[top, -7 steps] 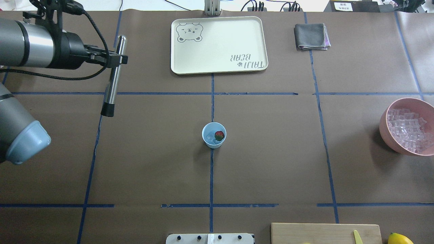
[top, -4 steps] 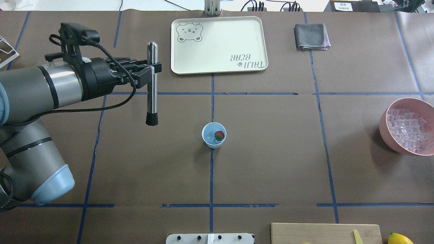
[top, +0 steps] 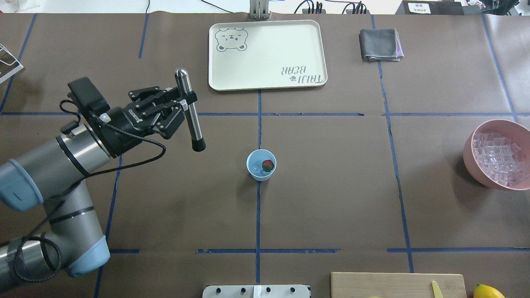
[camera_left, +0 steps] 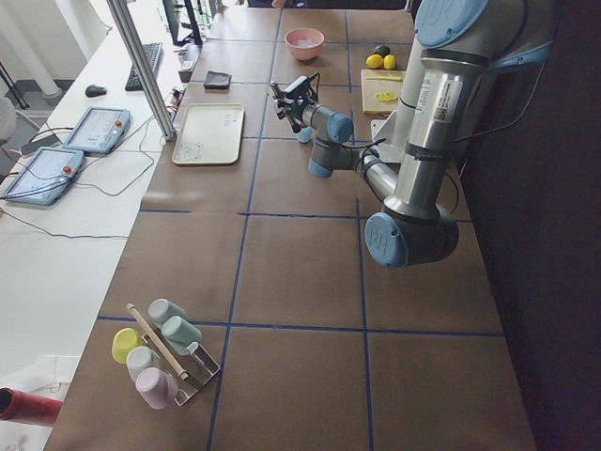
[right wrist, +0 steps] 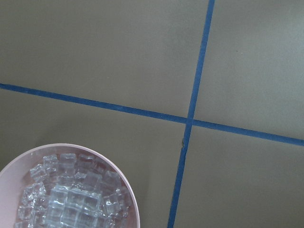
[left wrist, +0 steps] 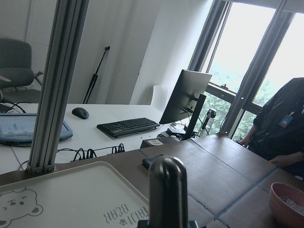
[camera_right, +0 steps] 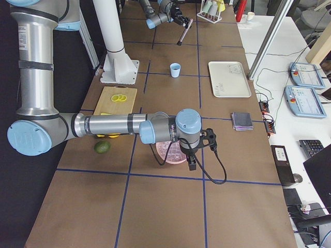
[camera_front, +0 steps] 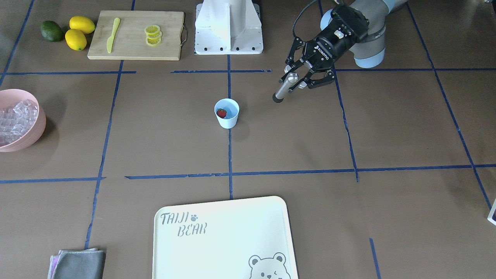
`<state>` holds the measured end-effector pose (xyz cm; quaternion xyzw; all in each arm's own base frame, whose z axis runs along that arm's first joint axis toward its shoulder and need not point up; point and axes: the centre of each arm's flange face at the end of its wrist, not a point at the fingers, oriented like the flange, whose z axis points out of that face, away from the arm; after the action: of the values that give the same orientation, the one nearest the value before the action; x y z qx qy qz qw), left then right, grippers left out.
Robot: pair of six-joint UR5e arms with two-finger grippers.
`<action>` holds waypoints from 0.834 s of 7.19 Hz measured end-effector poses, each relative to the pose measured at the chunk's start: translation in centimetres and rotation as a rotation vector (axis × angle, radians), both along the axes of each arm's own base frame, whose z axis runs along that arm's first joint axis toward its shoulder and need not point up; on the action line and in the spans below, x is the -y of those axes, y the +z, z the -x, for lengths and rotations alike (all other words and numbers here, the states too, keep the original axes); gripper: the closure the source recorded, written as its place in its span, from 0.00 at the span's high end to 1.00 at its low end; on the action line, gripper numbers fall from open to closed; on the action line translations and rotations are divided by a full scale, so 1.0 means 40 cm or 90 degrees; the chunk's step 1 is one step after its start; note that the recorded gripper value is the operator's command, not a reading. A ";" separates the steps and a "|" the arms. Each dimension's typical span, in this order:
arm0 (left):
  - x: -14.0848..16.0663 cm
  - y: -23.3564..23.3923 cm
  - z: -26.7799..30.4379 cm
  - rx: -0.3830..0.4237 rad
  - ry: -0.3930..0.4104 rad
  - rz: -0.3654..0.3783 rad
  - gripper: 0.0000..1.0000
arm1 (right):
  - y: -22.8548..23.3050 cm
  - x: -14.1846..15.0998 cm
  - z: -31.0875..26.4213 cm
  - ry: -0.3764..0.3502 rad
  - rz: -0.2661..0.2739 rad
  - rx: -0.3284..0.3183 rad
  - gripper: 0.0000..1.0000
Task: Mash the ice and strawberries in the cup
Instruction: 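Lift the pestle upright with the left gripper and carry it over the cup, then lower the pestle into the cup and press down on the contents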
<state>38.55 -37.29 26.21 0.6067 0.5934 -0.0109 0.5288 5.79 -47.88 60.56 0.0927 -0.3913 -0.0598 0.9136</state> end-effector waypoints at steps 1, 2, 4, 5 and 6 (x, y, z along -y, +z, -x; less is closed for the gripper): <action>-0.076 -0.039 -0.082 -0.019 -0.015 -0.011 0.00 | 0.000 0.000 0.000 0.000 0.000 0.001 1.00; -0.149 -0.083 -0.159 -0.032 -0.017 -0.011 0.00 | 0.003 0.000 0.001 -0.001 0.001 0.001 1.00; -0.206 -0.116 -0.243 -0.042 -0.021 -0.005 0.00 | 0.000 0.005 0.002 0.000 0.001 0.000 1.00; -0.200 -0.128 -0.251 -0.048 -0.027 -0.006 0.00 | -0.001 0.007 0.002 0.000 0.000 0.000 1.00; -0.175 -0.145 -0.255 -0.055 -0.037 -0.009 0.00 | -0.001 0.008 0.002 0.000 0.000 0.000 0.99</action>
<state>48.73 -30.28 20.42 0.6265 0.5977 -0.0480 0.4980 5.71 -48.19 60.50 0.0925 -0.3915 -0.0595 0.9136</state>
